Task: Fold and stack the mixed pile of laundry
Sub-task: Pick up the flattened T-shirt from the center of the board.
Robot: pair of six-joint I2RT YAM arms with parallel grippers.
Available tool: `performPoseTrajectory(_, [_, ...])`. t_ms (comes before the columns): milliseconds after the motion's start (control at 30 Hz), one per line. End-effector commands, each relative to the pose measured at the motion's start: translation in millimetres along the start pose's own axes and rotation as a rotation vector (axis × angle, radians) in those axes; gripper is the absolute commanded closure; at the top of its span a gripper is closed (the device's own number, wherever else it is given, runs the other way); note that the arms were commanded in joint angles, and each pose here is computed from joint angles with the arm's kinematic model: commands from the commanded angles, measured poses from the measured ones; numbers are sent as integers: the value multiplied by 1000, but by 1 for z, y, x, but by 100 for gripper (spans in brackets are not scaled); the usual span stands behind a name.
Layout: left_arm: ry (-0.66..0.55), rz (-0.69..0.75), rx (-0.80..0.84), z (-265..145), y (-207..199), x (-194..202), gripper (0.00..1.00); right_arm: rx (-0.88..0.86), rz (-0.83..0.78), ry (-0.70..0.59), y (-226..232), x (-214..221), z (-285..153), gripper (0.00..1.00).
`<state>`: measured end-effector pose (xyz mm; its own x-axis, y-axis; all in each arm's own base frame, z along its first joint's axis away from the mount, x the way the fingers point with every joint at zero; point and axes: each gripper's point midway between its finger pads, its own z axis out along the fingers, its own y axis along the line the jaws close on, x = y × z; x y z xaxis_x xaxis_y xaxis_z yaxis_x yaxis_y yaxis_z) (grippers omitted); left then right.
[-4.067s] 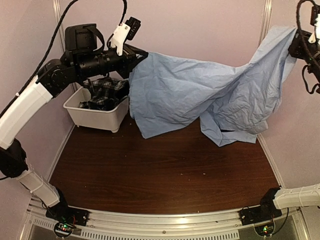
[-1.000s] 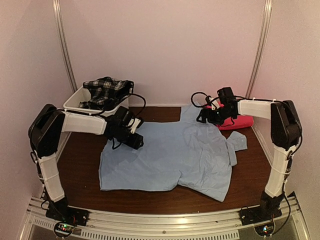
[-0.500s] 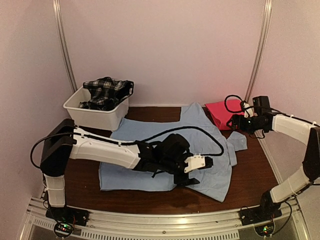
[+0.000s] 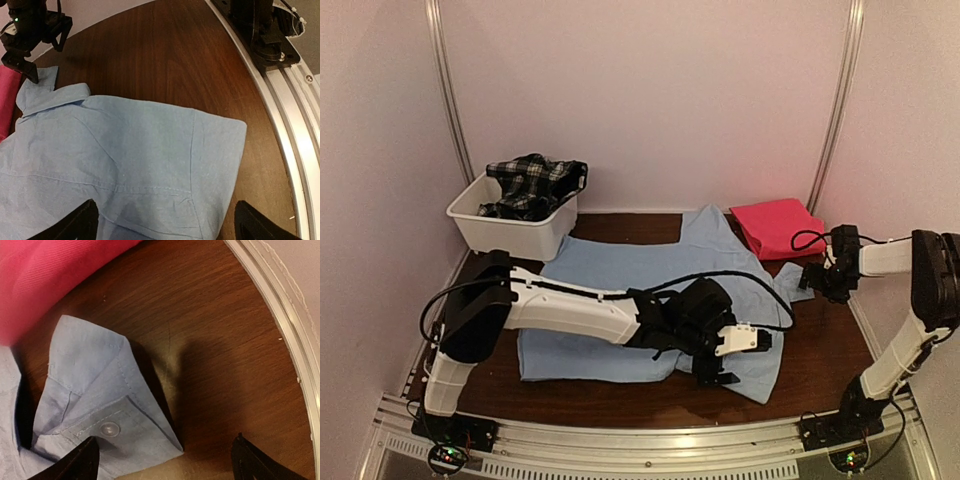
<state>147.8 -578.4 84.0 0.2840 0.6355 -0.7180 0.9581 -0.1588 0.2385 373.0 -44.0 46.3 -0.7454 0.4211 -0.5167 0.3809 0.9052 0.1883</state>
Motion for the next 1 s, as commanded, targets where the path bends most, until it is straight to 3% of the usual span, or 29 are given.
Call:
performPoseTrajectory(0, [27,53,74,14,-23,4,3,20,2,-2,-3,-13,24,12])
performPoseTrajectory(167, [100,138,41,28,-28,16,4,-65,7,35,11,-2,35,39])
performPoseTrajectory(233, [161,178,13,36,-28,26,7,-105,15,54,16,7,35,59])
performPoseTrajectory(300, [194,187,-11,41,-24,33,18,-172,28,64,25,18,29,86])
performPoseTrajectory(367, [214,184,-52,42,-17,36,31,-198,42,64,26,28,19,99])
performPoseTrajectory(500, [149,140,-130,28,1,14,69,-220,59,48,24,43,-3,100])
performPoseTrajectory(567, [69,96,-155,15,11,-5,100,-252,78,34,26,48,-16,100])
performPoseTrajectory(667, [-69,-6,-153,-8,30,-33,100,-289,91,14,30,52,-37,100])
performPoseTrajectory(800, [-267,-264,-180,-48,92,-49,100,-385,121,14,42,65,-64,100])
performPoseTrajectory(967, [-436,-542,-263,-85,170,-35,100,-490,160,54,60,101,-98,100])
